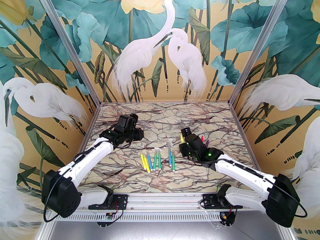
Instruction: Open the pen caps
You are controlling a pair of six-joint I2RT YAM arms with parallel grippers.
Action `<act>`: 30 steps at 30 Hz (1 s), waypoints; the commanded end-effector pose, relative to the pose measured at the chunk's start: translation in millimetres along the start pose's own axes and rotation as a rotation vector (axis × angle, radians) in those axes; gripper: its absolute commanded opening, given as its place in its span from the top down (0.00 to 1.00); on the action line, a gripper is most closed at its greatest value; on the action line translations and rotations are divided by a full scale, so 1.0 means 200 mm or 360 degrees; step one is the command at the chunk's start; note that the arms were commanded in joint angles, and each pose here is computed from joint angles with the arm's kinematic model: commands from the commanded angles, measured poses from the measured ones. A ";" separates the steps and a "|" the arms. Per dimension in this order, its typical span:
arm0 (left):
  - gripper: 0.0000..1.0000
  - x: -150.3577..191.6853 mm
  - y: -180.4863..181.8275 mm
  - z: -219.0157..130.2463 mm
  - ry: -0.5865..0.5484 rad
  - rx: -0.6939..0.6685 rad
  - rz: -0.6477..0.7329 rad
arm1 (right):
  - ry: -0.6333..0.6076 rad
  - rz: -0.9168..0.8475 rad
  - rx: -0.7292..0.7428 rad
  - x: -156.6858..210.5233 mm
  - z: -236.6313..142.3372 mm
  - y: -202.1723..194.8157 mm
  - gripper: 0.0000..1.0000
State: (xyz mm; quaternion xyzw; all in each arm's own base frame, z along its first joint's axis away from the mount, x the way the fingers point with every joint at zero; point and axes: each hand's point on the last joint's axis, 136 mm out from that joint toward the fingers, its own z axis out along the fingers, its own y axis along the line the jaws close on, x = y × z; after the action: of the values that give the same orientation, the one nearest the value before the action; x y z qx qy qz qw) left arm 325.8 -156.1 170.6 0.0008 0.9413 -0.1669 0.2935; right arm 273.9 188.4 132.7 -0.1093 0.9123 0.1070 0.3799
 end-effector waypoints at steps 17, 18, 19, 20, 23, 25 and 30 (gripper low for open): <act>1.00 0.03 0.36 0.17 0.0155 -0.0559 0.0061 | 0.0071 0.0242 0.0433 0.02 0.11 -0.32 1.00; 1.00 0.03 0.38 0.19 0.0167 -0.0565 0.0061 | 0.0080 0.0250 0.0435 0.02 0.11 -0.33 1.00; 1.00 0.03 0.39 0.21 0.0176 -0.0570 0.0058 | 0.0088 0.0256 0.0442 0.02 0.12 -0.34 1.00; 1.00 0.04 0.40 0.23 0.0189 -0.0569 0.0056 | 0.0097 0.0261 0.0446 0.03 0.14 -0.35 1.00; 1.00 0.05 0.41 0.29 0.0224 -0.0551 0.0037 | 0.0133 0.0280 0.0474 0.04 0.17 -0.38 1.00; 1.00 0.05 0.42 0.33 0.0248 -0.0539 0.0026 | 0.0148 0.0291 0.0479 0.05 0.19 -0.39 1.00; 1.00 0.05 0.47 0.39 0.0286 -0.0561 -0.0015 | 0.0174 0.0313 0.0496 0.05 0.25 -0.41 1.00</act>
State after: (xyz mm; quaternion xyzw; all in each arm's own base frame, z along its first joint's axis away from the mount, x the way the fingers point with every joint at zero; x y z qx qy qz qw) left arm 355.4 -90.6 71.1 -0.0409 0.9809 0.0121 0.1899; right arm 311.1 115.8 74.7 0.0198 0.9474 -0.0214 0.3188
